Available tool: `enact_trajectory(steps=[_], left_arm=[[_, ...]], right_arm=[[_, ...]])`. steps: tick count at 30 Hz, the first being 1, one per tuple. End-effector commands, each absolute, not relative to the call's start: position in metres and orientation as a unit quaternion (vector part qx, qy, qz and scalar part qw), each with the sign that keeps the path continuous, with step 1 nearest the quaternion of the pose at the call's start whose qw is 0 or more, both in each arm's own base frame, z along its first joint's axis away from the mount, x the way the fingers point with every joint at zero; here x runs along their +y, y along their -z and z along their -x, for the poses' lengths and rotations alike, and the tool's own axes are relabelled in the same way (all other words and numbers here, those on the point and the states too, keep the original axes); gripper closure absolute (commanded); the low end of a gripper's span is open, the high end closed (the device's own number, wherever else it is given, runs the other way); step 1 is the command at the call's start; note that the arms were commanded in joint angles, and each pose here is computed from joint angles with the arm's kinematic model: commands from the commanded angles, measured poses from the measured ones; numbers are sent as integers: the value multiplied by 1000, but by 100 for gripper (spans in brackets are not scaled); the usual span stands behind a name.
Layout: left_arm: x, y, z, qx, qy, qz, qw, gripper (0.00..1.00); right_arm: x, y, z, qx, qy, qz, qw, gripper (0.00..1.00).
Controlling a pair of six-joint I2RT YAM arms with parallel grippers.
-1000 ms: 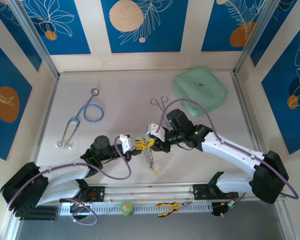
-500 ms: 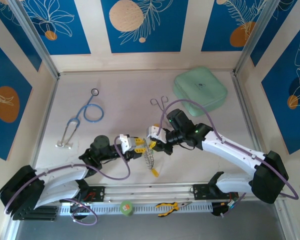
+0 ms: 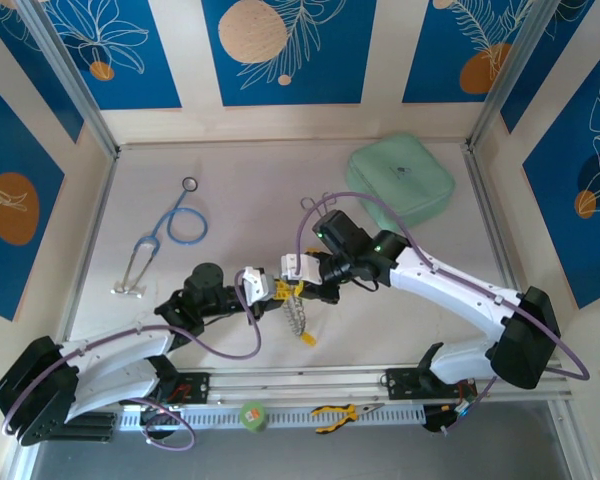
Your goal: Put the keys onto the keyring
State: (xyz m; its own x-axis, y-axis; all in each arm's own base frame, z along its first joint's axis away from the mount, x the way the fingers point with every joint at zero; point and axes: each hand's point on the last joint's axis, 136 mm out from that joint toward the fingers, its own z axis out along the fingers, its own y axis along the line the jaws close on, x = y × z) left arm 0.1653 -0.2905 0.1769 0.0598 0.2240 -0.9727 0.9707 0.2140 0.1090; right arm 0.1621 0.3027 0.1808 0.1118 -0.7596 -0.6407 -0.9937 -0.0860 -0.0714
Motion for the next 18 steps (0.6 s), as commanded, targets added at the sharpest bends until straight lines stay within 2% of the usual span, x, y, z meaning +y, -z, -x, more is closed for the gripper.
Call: enact_trajectory(steps=[1,3,4,5,6,8,11,18], left_arm=[[-296,-196,-165,560,368,-519,531,100],[-296,-196,-164,560,370,-516,532,100],[-295,-196,-164,558,372,-512,536,100],[-294,-196,-163,558,374,-508,540,100],[-293,-197,-164,557,375,-502,545,100],[-292,-198,-164,553,383,-490,555,100],[-290,-199,-163,549,392,-476,564,100],[-289,-195,-162,546,395,-472,567,100]], right_arm=[[310,-193,-150,603,-237,720,247,100],[312,-198,-153,611,-240,710,255,100],[313,-202,-157,619,-246,696,268,95],[312,-206,-161,626,-255,682,280,87],[310,-209,-166,637,-268,661,292,73],[304,-215,-174,660,-298,617,308,60],[298,-213,-176,690,-330,571,300,58],[293,-197,-162,710,-352,554,254,63]])
